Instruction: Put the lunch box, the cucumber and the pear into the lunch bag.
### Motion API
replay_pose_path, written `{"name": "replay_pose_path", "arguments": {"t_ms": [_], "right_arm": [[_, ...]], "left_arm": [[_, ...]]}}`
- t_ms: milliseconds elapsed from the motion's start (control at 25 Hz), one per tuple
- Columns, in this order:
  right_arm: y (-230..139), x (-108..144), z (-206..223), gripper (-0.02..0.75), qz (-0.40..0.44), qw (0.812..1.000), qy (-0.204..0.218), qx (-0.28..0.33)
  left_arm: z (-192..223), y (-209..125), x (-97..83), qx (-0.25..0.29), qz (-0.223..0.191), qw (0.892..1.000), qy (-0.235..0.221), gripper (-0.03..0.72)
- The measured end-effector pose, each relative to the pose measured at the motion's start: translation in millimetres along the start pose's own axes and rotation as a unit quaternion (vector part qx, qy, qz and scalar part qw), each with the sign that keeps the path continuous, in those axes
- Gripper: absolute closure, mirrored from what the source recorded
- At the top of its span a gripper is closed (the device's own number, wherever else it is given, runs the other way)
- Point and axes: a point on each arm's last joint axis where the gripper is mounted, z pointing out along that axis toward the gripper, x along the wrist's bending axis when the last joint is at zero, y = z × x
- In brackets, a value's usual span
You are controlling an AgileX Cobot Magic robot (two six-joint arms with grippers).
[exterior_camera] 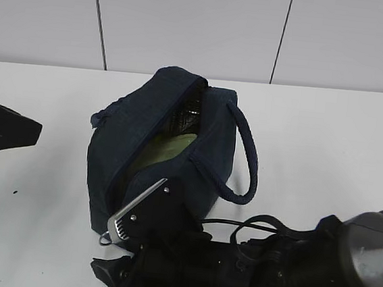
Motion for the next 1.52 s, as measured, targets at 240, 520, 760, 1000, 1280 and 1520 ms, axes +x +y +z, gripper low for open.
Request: {"name": "replay_pose_path", "arguments": {"t_ms": [240,520,760,1000,1280,1520], "right_arm": [[3,-3,11,0.309,0.016,1.0,-0.01,-0.006],[4,-5,15,0.322,0.028,0.999,-0.017,-0.007],[1,-3,16,0.323,0.023,1.0,-0.009,-0.003],[1,-5,16,0.347,0.035,0.999,-0.016,-0.004],[2,-6,16,0.506,0.058,0.998,-0.028,-0.007],[2,-8,16,0.54,0.07,0.997,-0.036,-0.009]], "left_arm": [[0,0,0.0,0.0,0.0,1.0,0.0,0.446],[0,0,0.0,0.0,0.0,1.0,0.0,0.45],[0,0,-0.1,0.0,-0.001,1.0,0.0,0.45],[0,0,-0.2,0.0,-0.002,1.0,-0.001,0.45],[0,0,-0.2,0.0,-0.002,1.0,-0.001,0.45],[0,0,-0.2,0.0,-0.002,1.0,-0.001,0.45]]}}
